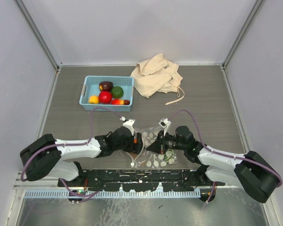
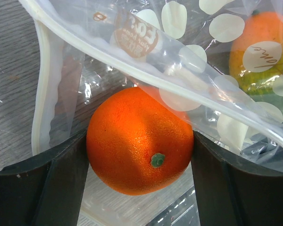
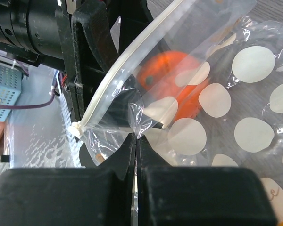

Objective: Open the zip-top bag and remove the fake food
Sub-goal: Pick up the fake fruit from the zipper food storage bag.

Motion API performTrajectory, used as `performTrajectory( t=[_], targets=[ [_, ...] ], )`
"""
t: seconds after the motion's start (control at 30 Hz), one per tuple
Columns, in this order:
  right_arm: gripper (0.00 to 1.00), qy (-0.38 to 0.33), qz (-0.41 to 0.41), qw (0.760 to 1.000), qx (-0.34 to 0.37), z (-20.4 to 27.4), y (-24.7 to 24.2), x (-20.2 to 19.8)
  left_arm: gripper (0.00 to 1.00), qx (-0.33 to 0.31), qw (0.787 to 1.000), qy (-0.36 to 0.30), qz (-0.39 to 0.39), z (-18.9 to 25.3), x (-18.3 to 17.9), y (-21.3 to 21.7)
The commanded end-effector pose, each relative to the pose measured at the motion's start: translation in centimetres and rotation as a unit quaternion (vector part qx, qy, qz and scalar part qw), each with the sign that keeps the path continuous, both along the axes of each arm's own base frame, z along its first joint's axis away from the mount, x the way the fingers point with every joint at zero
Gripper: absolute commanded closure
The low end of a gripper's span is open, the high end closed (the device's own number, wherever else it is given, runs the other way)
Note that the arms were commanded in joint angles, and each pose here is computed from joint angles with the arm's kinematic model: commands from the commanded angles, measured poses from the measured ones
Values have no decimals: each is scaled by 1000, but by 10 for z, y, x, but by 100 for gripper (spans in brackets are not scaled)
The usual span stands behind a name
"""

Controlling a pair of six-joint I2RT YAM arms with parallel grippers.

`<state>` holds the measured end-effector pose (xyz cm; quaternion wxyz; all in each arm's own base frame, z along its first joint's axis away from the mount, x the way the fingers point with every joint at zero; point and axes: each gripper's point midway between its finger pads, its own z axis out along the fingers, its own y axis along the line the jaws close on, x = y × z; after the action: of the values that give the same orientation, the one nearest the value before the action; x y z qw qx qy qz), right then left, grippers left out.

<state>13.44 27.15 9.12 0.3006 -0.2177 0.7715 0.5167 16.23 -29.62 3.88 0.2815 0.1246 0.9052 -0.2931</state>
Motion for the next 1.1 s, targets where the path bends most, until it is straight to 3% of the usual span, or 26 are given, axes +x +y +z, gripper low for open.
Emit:
performTrajectory(
  t=[0.0, 0.3, 0.73, 1.07],
  targets=[
    [99, -43, -8, 999, 13, 21, 4, 11, 61, -12, 1000, 0, 2, 3, -2, 1],
    [99, -60, -22, 998, -17, 12, -10, 8, 61, -55, 998, -5, 10, 21, 0, 1],
    [99, -71, -24, 997, -12, 13, -15, 4, 62, -160, 987, -12, 18, 65, -4, 8],
    [99, -84, -26, 996, -3, 19, -16, 4, 63, -200, 979, -17, 22, 88, -4, 18]
  ],
)
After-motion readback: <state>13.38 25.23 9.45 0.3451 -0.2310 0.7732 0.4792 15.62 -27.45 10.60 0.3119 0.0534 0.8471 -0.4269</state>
